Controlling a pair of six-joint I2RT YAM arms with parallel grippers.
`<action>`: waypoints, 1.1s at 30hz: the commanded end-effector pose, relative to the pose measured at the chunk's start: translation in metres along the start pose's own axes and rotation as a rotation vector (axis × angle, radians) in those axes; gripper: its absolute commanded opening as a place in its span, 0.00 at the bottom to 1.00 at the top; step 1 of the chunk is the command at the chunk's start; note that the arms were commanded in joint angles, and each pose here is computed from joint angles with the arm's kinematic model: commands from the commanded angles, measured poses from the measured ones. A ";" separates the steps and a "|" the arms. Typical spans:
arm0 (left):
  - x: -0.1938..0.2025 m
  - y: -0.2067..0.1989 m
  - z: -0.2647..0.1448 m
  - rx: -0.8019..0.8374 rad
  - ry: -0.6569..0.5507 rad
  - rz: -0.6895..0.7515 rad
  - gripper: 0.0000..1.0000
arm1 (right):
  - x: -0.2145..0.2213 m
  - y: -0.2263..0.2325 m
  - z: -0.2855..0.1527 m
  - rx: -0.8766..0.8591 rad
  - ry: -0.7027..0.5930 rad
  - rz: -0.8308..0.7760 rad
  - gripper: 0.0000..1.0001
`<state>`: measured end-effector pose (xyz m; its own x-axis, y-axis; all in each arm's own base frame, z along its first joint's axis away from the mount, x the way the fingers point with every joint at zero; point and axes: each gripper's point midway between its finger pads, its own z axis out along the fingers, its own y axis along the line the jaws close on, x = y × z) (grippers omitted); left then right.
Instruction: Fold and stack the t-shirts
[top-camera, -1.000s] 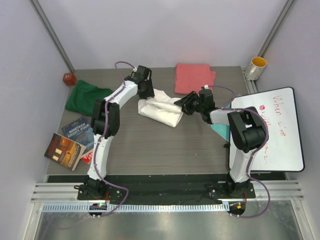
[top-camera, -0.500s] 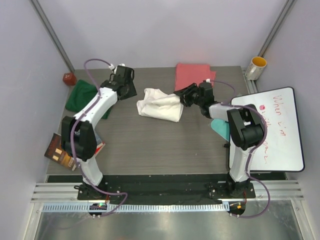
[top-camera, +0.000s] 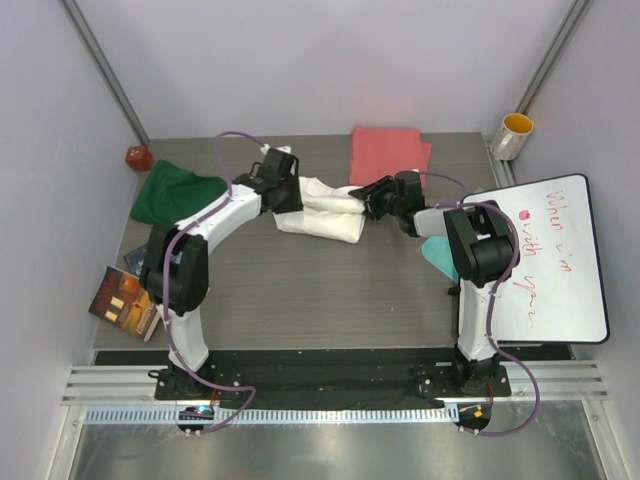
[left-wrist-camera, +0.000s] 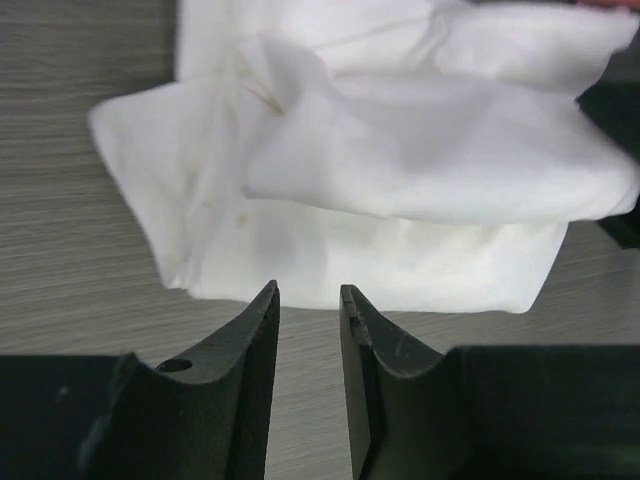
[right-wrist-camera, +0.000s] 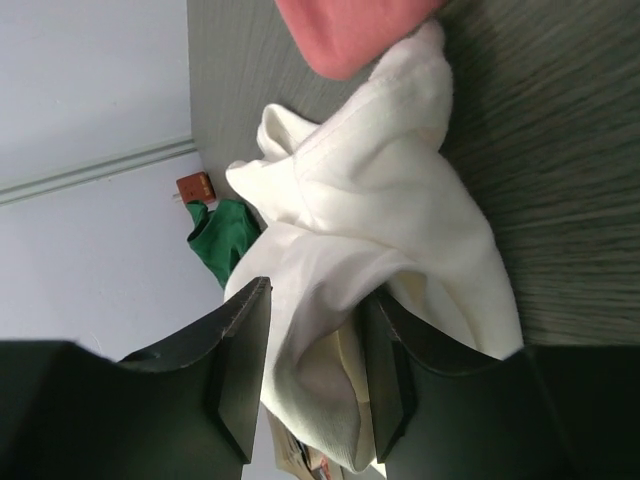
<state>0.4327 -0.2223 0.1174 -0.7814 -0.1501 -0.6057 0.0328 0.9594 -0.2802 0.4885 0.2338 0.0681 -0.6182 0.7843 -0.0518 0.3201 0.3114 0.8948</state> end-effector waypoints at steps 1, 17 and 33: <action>-0.009 -0.043 0.008 0.096 -0.028 0.073 0.31 | -0.010 0.034 0.004 -0.083 -0.019 -0.022 0.47; -0.010 -0.055 0.062 0.054 -0.038 0.127 0.32 | 0.002 0.061 -0.013 -0.108 0.046 -0.155 0.50; -0.073 -0.058 0.098 0.014 -0.133 0.079 0.35 | 0.002 0.061 -0.088 0.072 -0.004 -0.461 0.53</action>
<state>0.5269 -0.3030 0.0935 -0.7212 -0.0782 -0.6883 0.1365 0.9581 -0.2519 0.4582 0.2199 0.1485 -0.7115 0.6110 -0.3471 0.1083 0.5834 0.8049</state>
